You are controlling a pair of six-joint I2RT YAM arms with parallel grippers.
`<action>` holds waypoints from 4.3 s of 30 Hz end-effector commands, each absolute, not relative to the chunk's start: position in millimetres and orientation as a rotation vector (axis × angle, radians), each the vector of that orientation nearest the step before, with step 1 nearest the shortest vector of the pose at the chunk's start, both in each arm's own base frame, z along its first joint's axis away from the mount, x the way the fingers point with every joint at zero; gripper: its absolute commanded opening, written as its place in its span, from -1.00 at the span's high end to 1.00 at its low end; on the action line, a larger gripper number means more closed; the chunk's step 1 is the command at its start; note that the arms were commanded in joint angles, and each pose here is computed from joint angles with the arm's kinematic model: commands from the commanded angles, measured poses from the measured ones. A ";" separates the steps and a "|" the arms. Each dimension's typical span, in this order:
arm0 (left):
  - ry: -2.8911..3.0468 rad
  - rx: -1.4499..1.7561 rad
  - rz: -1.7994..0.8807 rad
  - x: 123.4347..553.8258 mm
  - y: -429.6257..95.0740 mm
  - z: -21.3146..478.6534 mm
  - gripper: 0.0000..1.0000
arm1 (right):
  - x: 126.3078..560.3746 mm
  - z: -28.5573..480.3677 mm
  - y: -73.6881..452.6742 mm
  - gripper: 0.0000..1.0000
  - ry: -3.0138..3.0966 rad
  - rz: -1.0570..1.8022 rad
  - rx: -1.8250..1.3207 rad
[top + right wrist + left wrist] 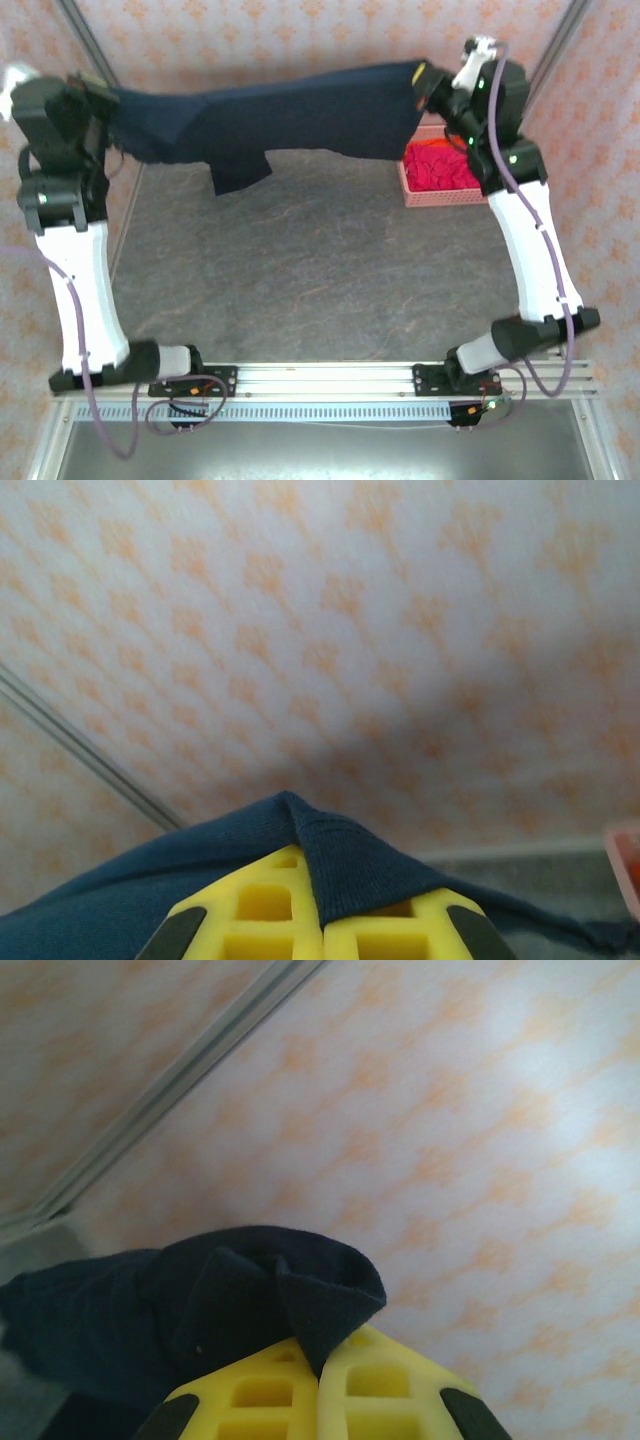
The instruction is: Fold and stack the t-shirts
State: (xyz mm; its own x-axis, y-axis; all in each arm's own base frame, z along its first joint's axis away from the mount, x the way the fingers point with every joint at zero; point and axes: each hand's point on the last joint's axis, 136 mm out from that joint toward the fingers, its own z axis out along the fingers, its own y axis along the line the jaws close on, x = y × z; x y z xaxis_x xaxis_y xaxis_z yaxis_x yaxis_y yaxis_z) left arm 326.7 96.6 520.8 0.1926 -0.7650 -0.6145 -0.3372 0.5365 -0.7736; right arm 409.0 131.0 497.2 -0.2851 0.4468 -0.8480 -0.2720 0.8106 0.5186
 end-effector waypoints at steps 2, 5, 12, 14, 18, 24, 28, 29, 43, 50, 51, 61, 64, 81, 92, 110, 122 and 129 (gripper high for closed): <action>1.499 -1.119 -0.283 295.5 103.0 429.4 1.00 | 404.0 411.2 135.3 1.00 1.819 0.781 0.196; 1.657 -1.177 -0.227 269.8 95.0 352.7 1.00 | 387.2 335.5 142.1 1.00 1.971 0.847 0.244; 1.934 -1.276 -0.101 226.6 84.9 231.8 1.00 | 342.1 196.7 136.2 1.00 2.282 0.812 0.358; 1.989 -1.295 -0.090 221.1 81.7 203.8 1.00 | 329.3 177.4 130.1 1.00 2.315 0.787 0.387; 2.043 -1.369 -0.119 217.8 74.9 140.9 1.00 | 312.9 131.2 124.6 1.00 2.382 0.767 0.454; 2.103 -1.426 -0.133 216.5 69.4 89.1 1.00 | 302.8 87.0 121.6 1.00 2.456 0.746 0.513; 2.132 -1.429 -0.050 206.7 75.4 83.0 0.90 | 296.4 73.0 118.4 1.00 2.492 0.719 0.528; 2.133 -1.431 -0.043 205.0 75.7 80.6 0.81 | 295.4 70.1 118.0 1.00 2.498 0.713 0.528; 2.055 -1.335 0.140 186.3 97.5 155.9 -1.00 | 298.8 131.9 91.9 -0.67 2.439 0.474 0.394; 1.896 -1.223 -0.032 237.3 96.4 210.9 -0.96 | 347.7 160.2 130.7 -0.64 2.369 0.487 0.231; 1.928 -1.227 -0.081 257.3 91.7 203.5 -0.94 | 358.8 155.7 140.2 -0.62 2.368 0.491 0.223; 2.205 -1.219 -0.079 393.9 60.1 118.0 -0.81 | 437.7 97.8 182.1 -0.24 2.356 0.514 0.334; 2.225 -1.240 -0.045 412.2 64.0 98.7 -0.81 | 442.2 78.5 185.8 -0.24 2.390 0.515 0.345; 2.350 -1.356 0.053 485.1 94.0 24.4 -0.83 | 400.6 19.0 180.8 -0.12 2.512 0.551 0.402; 2.429 -1.382 0.004 531.0 105.7 -0.6 -0.83 | 420.9 8.3 195.0 -0.12 2.538 0.578 0.407; 2.326 -1.278 -0.101 554.6 105.3 82.8 -1.00 | 376.3 -5.5 178.1 -0.08 2.572 0.587 0.538; 2.122 -1.219 -0.077 424.9 87.2 209.3 -1.00 | 390.6 62.2 178.7 -0.17 2.448 0.730 0.421; 2.132 -1.229 -0.065 314.1 72.4 196.5 -0.96 | 377.8 118.9 184.8 -0.25 2.337 0.768 0.297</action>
